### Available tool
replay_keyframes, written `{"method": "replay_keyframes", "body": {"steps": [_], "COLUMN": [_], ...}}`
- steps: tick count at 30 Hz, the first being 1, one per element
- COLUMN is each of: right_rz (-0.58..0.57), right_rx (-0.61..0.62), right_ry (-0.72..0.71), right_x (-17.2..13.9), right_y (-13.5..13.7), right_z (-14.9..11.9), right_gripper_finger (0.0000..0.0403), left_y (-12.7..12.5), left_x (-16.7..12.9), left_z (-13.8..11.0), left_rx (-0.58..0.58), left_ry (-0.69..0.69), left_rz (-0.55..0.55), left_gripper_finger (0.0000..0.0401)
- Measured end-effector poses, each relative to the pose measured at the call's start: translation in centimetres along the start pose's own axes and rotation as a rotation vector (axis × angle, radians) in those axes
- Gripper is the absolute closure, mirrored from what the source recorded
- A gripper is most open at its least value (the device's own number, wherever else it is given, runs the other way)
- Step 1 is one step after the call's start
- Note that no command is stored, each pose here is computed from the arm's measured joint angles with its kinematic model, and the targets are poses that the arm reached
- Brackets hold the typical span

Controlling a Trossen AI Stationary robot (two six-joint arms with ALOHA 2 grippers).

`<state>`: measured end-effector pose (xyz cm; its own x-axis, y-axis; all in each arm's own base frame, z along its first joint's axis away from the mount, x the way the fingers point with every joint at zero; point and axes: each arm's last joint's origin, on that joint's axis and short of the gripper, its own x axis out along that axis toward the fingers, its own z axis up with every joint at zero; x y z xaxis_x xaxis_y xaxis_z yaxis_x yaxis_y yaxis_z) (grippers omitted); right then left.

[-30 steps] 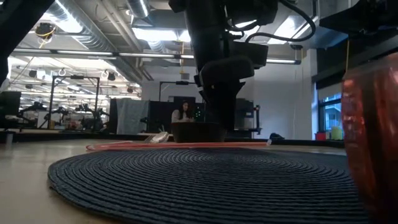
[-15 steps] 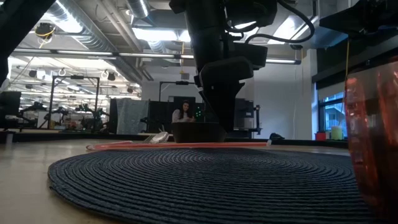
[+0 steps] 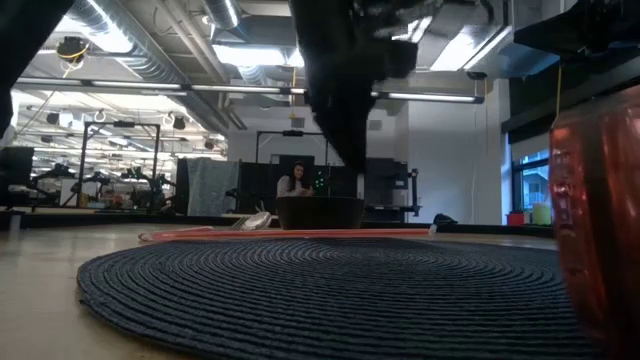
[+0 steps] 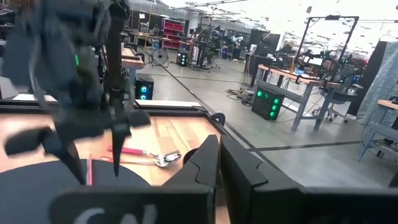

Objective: Pick & Place Utensil
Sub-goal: Adjust the brown glass on the gray mat

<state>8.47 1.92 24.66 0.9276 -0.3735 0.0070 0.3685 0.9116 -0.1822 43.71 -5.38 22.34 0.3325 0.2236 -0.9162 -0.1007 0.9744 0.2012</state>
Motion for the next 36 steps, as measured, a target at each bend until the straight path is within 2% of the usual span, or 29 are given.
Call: {"method": "replay_keyframes", "body": {"steps": [7,11,14,17,21,25,31,36], "right_rz": [0.006,0.038,0.144,0.222,0.282,0.275,0.276,0.209], "right_rx": [0.013,0.001,-0.018,-0.042,-0.115,-0.212,-0.403,-0.570], "right_ry": [0.032,0.037,0.014,-0.014,-0.043,0.010,0.106,0.189], "right_x": [0.0,0.0,0.1,0.5,1.9,3.6,5.7,6.1], "right_y": [0.1,0.2,0.6,1.4,3.2,5.1,8.7,12.6], "right_z": [-0.4,-0.5,-0.4,0.0,0.6,2.4,6.4,9.3], "right_gripper_finger": [0.0386,0.0386,0.0386,0.0386,0.0393,0.0398,0.0396,0.0399], "left_y": [-1.4,-3.7,-5.9,-8.0,-9.0,-7.3,-1.2,3.8], "left_x": [-6.2,-9.0,-10.0,-10.5,-12.1,-13.6,-13.7,-12.5], "left_z": [-0.5,-1.8,-4.0,-6.8,-10.1,-12.6,-16.8,-20.4], "left_rx": [0.002,0.026,0.106,0.206,0.244,0.234,0.244,0.130], "left_ry": [-0.121,-0.160,-0.149,-0.194,-0.407,-0.676,-0.979,-1.308], "left_rz": [-0.059,-0.073,-0.025,0.006,-0.069,-0.072,-0.048,-0.001], "left_gripper_finger": [0.0176,0.0176,0.0181,0.0195,0.0231,0.0282,0.0384,0.0399]}}
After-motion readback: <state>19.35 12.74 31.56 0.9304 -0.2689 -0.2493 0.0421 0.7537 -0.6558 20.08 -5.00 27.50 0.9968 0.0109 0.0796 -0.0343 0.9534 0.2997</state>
